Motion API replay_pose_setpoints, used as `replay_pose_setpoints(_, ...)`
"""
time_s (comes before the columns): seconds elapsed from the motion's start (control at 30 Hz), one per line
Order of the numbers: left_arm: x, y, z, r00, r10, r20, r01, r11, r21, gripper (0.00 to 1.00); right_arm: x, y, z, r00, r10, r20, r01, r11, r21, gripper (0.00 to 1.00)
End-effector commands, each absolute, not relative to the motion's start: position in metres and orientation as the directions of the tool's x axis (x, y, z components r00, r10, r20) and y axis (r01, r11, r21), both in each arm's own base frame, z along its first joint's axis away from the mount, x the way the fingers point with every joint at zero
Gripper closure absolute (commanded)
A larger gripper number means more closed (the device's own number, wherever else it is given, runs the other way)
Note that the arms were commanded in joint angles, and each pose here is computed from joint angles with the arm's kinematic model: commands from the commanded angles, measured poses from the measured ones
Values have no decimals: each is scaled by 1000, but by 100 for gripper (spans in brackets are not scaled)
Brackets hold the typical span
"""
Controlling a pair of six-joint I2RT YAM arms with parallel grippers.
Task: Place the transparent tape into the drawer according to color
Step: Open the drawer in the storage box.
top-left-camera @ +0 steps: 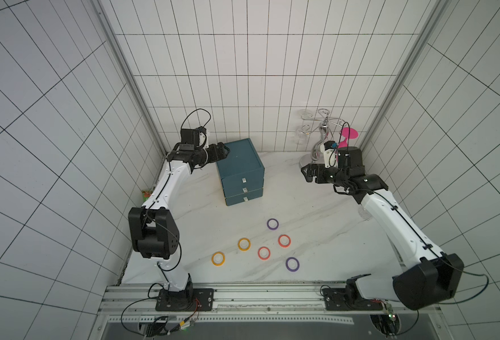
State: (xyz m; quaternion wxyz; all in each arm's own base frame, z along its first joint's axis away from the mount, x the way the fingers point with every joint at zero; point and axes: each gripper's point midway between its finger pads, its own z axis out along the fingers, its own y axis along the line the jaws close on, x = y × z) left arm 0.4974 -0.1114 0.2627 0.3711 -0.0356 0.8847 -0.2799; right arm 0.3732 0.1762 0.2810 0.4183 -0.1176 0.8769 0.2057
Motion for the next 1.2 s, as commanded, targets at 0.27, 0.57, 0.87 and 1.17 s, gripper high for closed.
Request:
replay_pose_setpoints(0.27,489,-139,245,-759,-163,-630,199,864,-463,15,364,212,286,-629,-90,-772,-456,847,272,1)
replay_pose_setpoints(0.57,492,-163,243,-752,-131,-646,241,858,-454,20,355,263,285,-635,-96,-767,-523,784,335,1)
replay_pose_setpoints(0.87,500,-162,250,-723,-157,-673,219,872,-438,22,369,318,261,-681,-21,-732,-519,719,463,13)
replay_pose_setpoints(1.17,495,-152,255,-698,-178,-694,206,878,-432,22,415,333,257,-654,24,-756,-481,758,440,20)
